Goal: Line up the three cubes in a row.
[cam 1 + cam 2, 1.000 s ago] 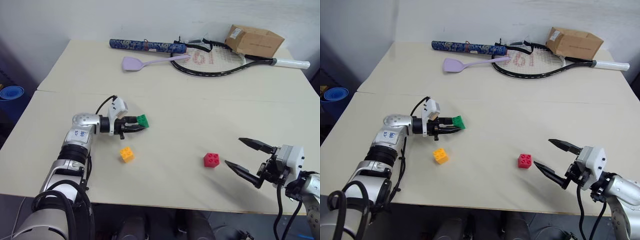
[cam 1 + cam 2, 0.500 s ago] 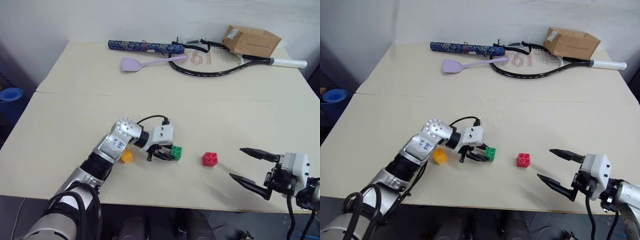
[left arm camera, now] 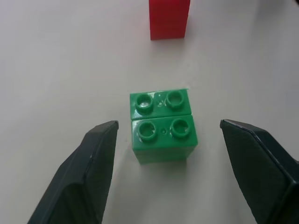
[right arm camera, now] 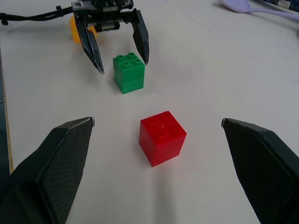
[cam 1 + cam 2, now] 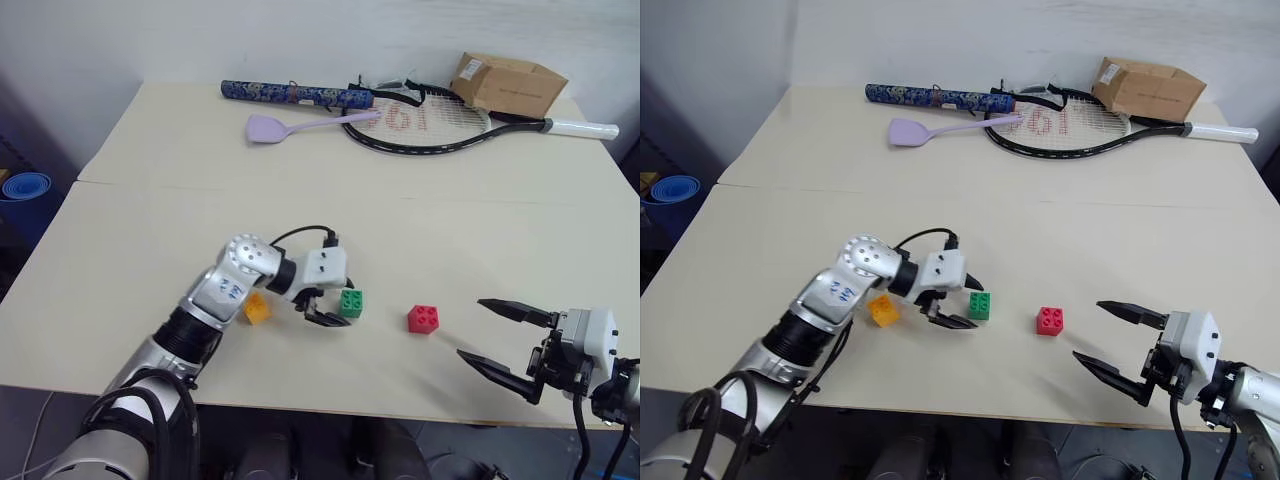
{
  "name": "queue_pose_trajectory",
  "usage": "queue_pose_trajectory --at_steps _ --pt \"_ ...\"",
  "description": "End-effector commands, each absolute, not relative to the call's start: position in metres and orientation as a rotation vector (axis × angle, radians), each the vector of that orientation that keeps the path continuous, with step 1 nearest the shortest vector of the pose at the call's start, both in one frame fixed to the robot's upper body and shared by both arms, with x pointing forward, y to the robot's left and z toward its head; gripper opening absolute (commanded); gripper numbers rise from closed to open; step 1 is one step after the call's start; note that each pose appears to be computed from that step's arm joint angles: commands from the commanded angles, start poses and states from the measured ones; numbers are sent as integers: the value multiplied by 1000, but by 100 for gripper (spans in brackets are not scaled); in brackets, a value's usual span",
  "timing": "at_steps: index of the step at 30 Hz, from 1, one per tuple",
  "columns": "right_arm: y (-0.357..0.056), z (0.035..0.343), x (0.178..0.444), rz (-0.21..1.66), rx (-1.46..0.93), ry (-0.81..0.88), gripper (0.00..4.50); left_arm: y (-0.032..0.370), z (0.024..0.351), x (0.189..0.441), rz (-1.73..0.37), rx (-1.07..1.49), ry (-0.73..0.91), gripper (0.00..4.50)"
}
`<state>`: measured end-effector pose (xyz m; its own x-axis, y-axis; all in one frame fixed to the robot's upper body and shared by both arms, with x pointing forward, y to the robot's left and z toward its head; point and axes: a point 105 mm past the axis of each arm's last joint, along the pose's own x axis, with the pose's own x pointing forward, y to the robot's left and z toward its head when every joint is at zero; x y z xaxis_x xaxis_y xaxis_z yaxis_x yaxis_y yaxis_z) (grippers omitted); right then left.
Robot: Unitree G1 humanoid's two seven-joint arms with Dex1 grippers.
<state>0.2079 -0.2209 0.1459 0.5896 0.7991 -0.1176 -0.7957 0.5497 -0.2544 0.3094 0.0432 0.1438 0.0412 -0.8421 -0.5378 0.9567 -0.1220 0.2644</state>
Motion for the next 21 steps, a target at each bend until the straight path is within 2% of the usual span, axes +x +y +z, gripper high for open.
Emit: queue_pose_trajectory --at_steps 1,7,9,11,12,14,18,21 --pt "-218 152 211 977 -303 -33 450 57 187 304 -1583 643 65 356" --pt "-203 158 223 1054 -260 -64 450 130 217 309 -1447 486 -32 356" --pt "-189 162 226 1104 -244 -105 450 184 205 310 -1291 407 15 390" --pt "-177 164 228 1142 -255 -148 450 222 186 302 -1192 408 98 440" --pt "-173 165 229 1157 -257 -160 450 233 181 297 -1164 414 120 446" --pt "-157 164 227 1231 -302 -197 450 276 166 283 -1011 373 172 446" --pt "-140 169 228 1285 -321 -258 450 330 148 254 -802 347 262 446" --pt "-137 170 228 1301 -334 -271 450 342 146 236 -737 334 262 446"
